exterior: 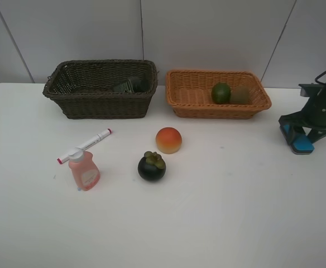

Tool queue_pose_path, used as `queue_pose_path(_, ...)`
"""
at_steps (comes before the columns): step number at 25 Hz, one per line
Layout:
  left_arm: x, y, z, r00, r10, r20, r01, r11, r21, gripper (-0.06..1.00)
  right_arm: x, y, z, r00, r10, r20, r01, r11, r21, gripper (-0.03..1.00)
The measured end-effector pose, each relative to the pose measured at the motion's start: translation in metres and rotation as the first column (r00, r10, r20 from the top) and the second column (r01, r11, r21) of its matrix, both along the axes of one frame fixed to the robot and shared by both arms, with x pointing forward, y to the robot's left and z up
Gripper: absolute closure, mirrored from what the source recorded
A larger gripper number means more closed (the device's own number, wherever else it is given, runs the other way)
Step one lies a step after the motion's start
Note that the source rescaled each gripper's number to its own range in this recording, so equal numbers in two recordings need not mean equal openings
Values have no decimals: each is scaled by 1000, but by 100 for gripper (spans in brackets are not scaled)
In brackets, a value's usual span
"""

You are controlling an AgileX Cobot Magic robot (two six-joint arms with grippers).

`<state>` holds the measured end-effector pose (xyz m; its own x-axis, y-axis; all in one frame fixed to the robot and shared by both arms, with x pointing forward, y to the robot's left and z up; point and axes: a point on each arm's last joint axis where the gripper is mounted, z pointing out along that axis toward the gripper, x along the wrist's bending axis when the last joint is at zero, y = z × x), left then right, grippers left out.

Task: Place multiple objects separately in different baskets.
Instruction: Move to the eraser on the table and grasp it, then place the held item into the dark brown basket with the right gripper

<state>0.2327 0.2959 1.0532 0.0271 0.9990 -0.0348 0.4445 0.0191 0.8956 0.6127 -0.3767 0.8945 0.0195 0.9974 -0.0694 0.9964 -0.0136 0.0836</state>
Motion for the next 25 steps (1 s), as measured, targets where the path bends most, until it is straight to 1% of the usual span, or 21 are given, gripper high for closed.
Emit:
queue_pose_path(5,0,0,0,1000,0,0,0,1000,0,-5,1,0,3,1000,-3,-15,3,1000,3,67)
queue_pose_path(10,0,0,0,1000,0,0,0,1000,0,-5,3,-1,14,1000,-7,-25,7,1000,3,67)
queue_pose_path(17,0,0,0,1000,0,0,0,1000,0,-5,2,-1,67,996,-55,63,56,998,-9,67)
queue_pose_path(25,0,0,0,1000,0,0,0,1000,0,-5,-15,5,117,989,-52,138,56,998,-20,67)
